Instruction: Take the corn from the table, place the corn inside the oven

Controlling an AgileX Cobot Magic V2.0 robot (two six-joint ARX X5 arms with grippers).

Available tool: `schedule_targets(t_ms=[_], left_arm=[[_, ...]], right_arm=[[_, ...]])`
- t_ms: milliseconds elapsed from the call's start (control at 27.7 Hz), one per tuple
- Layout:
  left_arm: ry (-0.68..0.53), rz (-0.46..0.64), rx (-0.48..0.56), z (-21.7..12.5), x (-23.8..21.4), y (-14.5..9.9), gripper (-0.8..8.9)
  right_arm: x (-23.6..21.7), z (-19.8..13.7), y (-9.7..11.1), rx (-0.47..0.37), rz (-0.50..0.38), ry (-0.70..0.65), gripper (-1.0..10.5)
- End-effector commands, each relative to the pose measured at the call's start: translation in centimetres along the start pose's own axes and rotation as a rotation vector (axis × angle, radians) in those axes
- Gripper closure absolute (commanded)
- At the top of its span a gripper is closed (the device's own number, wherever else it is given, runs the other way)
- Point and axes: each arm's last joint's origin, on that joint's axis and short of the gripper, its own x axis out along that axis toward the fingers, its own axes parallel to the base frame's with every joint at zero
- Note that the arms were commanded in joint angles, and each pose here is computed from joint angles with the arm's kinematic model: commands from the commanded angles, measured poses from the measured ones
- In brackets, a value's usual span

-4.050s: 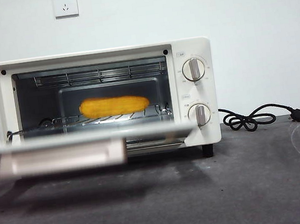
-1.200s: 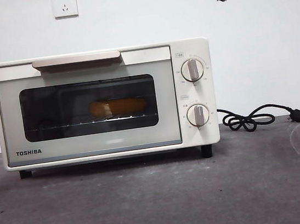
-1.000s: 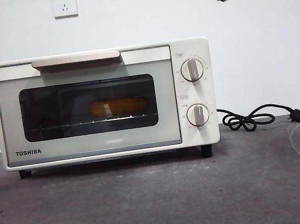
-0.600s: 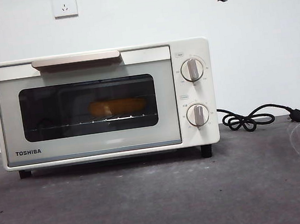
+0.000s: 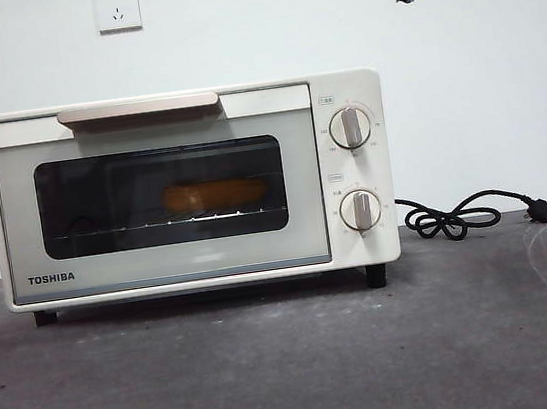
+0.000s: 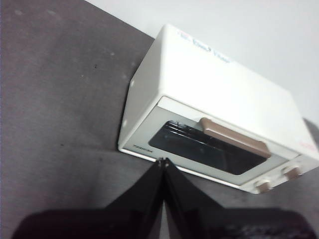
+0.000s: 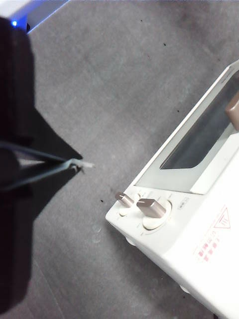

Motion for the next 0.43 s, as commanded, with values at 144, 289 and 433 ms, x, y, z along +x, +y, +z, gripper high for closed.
schedule_targets(t_ms=[144, 289, 433], left_arm=[[-0.182, 0.032, 0.136, 0.5, -1.0, -0.8, 8.18], [-0.366, -0.068, 0.226, 0.8, -1.5, -1.4, 8.17], [-0.509, -0.141, 0.303, -0.2, -0.3, -0.8, 8.17]], right_arm=[[0.1, 0.1, -0.1, -0.002, -0.01, 0.0, 9.6], [0.1, 0.1, -0.1, -0.002, -0.01, 0.0, 9.6], [0.1, 0.1, -0.1, -0.003, -0.009, 0.0, 9.6]])
